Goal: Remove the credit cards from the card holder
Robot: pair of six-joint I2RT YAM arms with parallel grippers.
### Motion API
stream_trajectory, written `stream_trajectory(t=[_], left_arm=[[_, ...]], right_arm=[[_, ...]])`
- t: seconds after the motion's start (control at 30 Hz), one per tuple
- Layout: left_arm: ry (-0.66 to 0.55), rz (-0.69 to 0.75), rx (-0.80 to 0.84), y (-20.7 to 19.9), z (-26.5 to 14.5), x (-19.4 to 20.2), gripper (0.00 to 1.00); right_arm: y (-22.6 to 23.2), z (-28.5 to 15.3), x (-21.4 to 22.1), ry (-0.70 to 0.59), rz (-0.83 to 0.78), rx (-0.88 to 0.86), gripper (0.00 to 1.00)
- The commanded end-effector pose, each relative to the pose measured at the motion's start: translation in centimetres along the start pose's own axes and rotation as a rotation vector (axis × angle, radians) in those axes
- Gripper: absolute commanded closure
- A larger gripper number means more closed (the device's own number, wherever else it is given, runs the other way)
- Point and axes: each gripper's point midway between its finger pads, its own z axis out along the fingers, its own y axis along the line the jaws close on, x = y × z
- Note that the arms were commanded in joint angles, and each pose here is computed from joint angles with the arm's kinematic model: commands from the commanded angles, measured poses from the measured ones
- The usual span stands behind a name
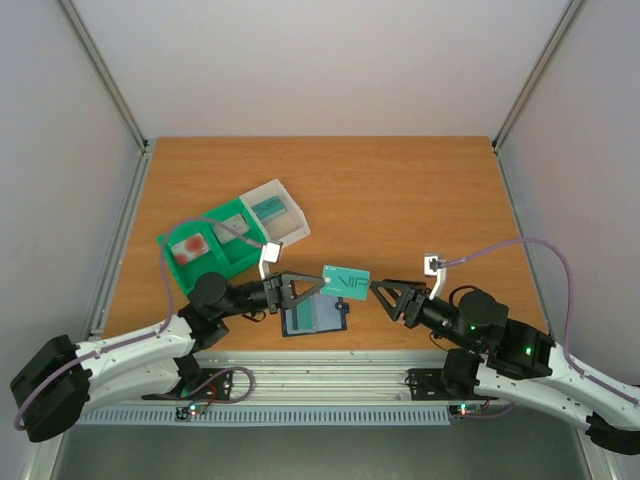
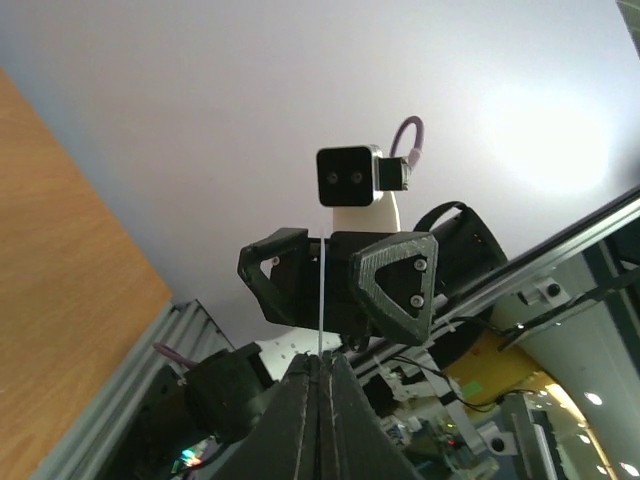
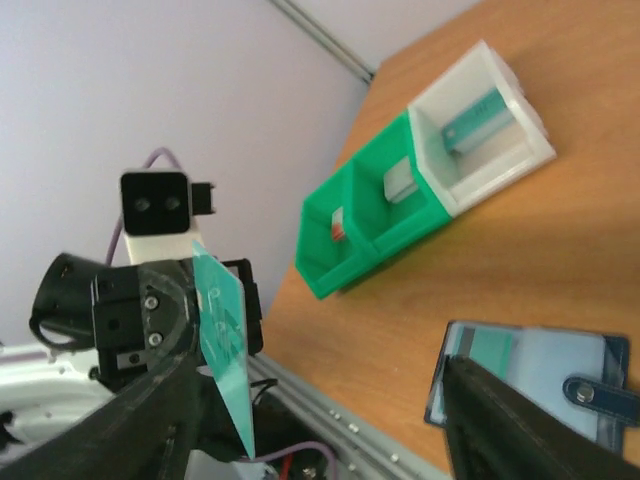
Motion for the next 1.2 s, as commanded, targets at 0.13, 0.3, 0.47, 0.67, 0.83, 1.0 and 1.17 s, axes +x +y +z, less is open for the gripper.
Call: stream_trajectory(t=[0.13,0.3,0.47,0.67,0.83,1.0,1.17], left_arm=[[-0.098,0.148,-0.303,3.5,-1.7,-2.2,1.0],[-0.199,0.251,-0.528,4.8,-3.7,-5.3,1.0],[-0.306,0.323,-0.709,5.2,-6.0,-9.0,1.0],[-0.345,0.298,-0.964,8.4,-9.4,-11.9,1.0],[-0.392,0.221,-1.081,11.1,-11.0,-14.9,1.0],[-0.436,0.08,-1.186,14.7,-12.2,-17.6,1.0],[-0.508,0.014,-1.305,17.6,-12.9,-19.4,0.99]], right_arm=[[-2.5,-0.6,-0.1,0.015,-0.058,0.157,0.14],[-3.9,-0.2,0.9,0.081,-0.101,0.251,0.02],[-4.9,0.4,1.6,0.15,-0.169,0.342,0.01],[-5.3,1.2,2.3,0.212,-0.205,0.397,0.02],[-5.8,2.1,3.4,0.276,-0.223,0.433,0.01],[-5.9,2.3,3.4,0.295,-0.247,0.463,0.01],[-5.8,2.5,3.4,0.298,-0.244,0.461,0.02]])
